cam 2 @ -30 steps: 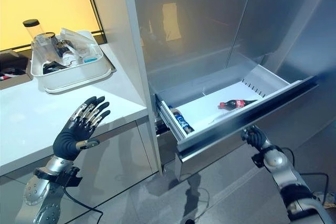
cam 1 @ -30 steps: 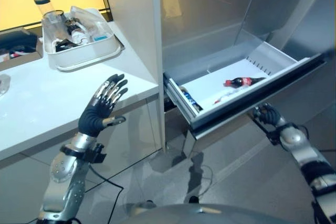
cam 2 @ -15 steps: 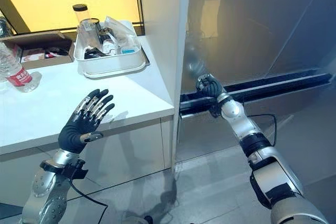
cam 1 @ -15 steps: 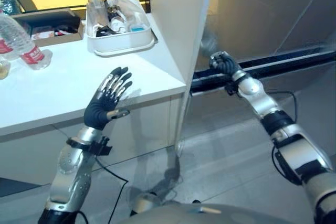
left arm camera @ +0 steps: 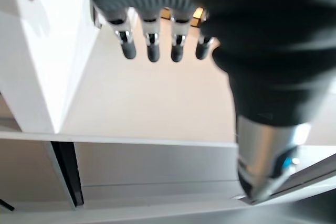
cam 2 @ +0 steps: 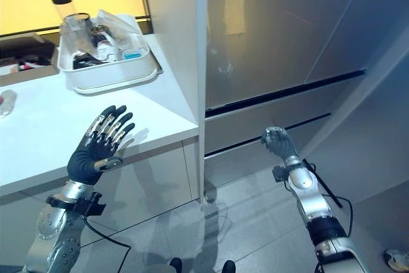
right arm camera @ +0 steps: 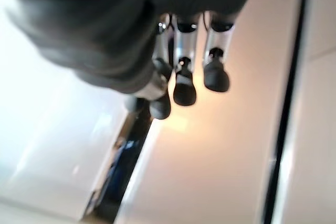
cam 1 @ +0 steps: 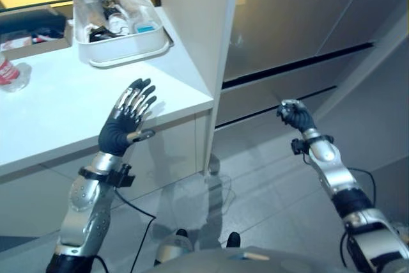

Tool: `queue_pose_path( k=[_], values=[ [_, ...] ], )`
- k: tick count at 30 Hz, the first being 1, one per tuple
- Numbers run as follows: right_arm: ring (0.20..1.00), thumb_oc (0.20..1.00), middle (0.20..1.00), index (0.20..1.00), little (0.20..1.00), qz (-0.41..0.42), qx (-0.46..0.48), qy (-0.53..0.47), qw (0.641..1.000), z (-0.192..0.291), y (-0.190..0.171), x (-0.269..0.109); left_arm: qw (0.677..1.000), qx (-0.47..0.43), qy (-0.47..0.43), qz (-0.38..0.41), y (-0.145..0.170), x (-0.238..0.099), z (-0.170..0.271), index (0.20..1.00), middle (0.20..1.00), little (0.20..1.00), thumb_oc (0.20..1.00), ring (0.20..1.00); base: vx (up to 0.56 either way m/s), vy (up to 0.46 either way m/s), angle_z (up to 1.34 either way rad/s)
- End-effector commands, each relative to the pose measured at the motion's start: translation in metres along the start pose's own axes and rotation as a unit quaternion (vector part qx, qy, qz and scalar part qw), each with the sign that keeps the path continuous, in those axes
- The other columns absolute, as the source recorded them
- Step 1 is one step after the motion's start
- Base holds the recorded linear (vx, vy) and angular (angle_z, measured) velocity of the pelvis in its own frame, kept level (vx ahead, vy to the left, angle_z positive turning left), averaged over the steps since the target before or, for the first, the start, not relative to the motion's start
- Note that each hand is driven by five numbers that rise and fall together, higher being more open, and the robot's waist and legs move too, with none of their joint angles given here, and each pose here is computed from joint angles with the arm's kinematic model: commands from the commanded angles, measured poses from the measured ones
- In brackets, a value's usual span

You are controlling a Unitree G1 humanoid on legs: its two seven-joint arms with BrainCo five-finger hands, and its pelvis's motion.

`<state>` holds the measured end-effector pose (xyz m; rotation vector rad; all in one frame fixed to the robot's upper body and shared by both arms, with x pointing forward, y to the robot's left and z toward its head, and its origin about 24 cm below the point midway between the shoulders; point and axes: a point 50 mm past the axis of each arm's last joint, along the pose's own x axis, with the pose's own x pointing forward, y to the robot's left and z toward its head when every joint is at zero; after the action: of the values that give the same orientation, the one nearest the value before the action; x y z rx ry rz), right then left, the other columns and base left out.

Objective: Take the drinks into the refrigerator

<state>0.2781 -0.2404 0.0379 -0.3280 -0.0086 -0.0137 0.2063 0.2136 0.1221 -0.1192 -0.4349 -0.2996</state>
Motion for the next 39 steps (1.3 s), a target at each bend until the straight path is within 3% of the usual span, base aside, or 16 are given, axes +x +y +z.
queue_pose_path(
  k=[1, 12, 16, 17, 22, 35, 39],
  values=[
    [1.000, 1.000, 1.000, 1.000, 1.000, -0.023, 0.037, -0.109, 0.993, 0.039, -0.006, 0.009, 0.998, 0.038, -0.046, 0.001, 0.000, 0.003, 0.013, 1.000, 1.000, 1.000, 1.000, 1.000, -0.01, 0.010, -0.10],
    [1.000, 1.000, 1.000, 1.000, 1.000, -0.057, 0.075, -0.078, 0.993, 0.011, -0.013, -0.037, 0.998, 0.038, -0.052, -0.001, 0.000, -0.001, 0.015, 1.000, 1.000, 1.000, 1.000, 1.000, -0.01, 0.013, -0.13],
    [1.000, 1.000, 1.000, 1.000, 1.000, -0.049, 0.077, -0.070, 0.993, 0.006, -0.013, -0.047, 0.996, -0.007, -0.052, -0.078, -0.012, 0.006, 0.017, 1.000, 1.000, 1.000, 1.000, 1.000, -0.01, 0.014, -0.20],
    [1.000, 1.000, 1.000, 1.000, 1.000, -0.040, 0.071, -0.073, 0.994, 0.008, -0.014, -0.048, 0.990, -0.021, -0.045, -0.130, -0.020, 0.010, 0.018, 1.000, 1.000, 1.000, 1.000, 1.000, -0.05, 0.012, -0.27],
    [1.000, 1.000, 1.000, 1.000, 1.000, -0.022, 0.067, -0.094, 0.993, 0.016, -0.015, -0.051, 0.980, -0.042, -0.018, -0.192, -0.030, 0.014, 0.009, 1.000, 1.000, 1.000, 1.000, 1.000, 0.00, 0.011, -0.23],
    [1.000, 1.000, 1.000, 1.000, 1.000, 0.009, 0.098, -0.114, 0.989, 0.023, -0.005, -0.056, 0.970, -0.080, 0.069, -0.221, -0.032, 0.002, -0.024, 1.000, 1.000, 1.000, 1.000, 1.000, -0.04, 0.023, -0.57],
    [1.000, 1.000, 1.000, 1.000, 1.000, 0.001, 0.096, -0.122, 0.988, 0.026, -0.010, -0.055, 0.966, -0.069, 0.141, -0.206, -0.024, -0.011, -0.053, 1.000, 1.000, 1.000, 1.000, 1.000, -0.01, 0.019, -0.44]
  ],
)
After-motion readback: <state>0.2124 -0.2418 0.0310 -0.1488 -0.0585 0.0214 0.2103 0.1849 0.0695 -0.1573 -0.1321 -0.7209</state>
